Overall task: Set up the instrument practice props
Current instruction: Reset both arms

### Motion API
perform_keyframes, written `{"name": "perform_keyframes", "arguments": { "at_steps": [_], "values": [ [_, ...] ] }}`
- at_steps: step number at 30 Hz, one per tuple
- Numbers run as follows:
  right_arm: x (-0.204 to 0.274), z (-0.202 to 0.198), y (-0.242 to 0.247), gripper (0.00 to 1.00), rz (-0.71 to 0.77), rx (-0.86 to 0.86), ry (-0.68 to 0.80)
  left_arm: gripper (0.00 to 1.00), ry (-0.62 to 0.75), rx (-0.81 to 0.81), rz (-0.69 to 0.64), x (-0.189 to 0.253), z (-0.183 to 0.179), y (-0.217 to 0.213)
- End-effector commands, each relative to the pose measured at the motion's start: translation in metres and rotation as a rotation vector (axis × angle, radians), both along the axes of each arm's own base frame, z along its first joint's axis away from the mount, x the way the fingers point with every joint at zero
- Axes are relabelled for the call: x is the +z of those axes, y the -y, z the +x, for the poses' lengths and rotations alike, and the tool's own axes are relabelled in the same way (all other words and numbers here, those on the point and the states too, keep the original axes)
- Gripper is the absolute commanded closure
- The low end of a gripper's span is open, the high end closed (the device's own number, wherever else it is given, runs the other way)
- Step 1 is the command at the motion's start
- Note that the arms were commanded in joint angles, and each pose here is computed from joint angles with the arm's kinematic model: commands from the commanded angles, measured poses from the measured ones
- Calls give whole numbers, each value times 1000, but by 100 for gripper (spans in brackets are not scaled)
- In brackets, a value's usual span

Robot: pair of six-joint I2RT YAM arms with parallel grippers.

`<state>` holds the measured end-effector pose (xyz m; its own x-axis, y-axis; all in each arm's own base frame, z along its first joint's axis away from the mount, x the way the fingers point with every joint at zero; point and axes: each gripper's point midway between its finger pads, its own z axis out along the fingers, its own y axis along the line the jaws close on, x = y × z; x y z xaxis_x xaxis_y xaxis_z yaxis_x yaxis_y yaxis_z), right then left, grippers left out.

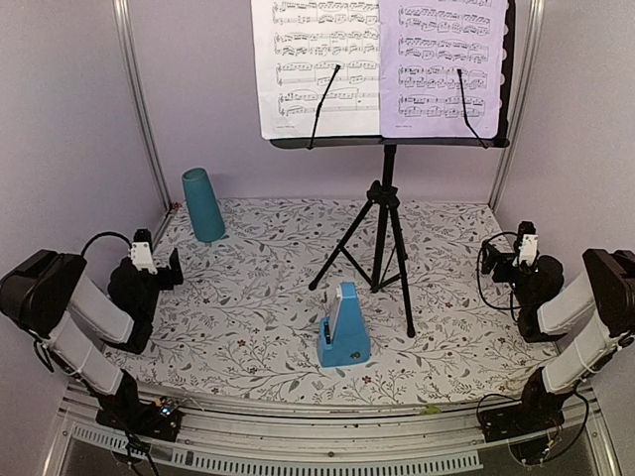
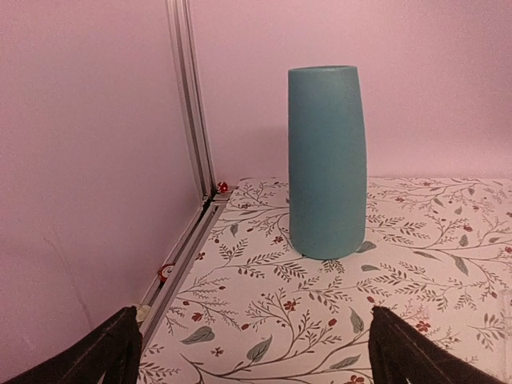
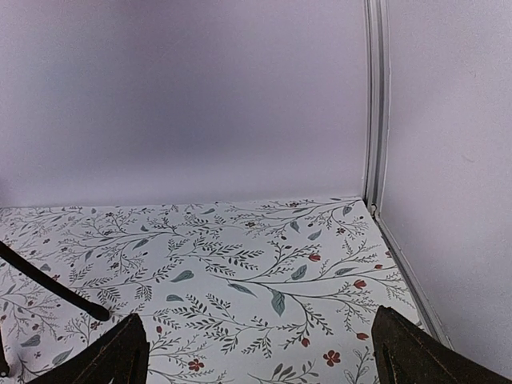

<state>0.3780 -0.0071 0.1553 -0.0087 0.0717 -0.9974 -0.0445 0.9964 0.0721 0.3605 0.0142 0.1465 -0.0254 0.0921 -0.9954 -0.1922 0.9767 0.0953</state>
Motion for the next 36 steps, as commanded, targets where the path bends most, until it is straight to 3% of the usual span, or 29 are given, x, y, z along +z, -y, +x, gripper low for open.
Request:
{"name": "perform_keyframes", "arguments": {
  "at_steps": [1, 36],
  "values": [
    [3, 3, -5, 1, -8, 22, 8, 1, 25, -55, 16, 12, 14, 6],
    [3, 4, -6, 1, -10, 30, 4, 1, 23, -45, 2, 12, 16, 1]
  ]
}}
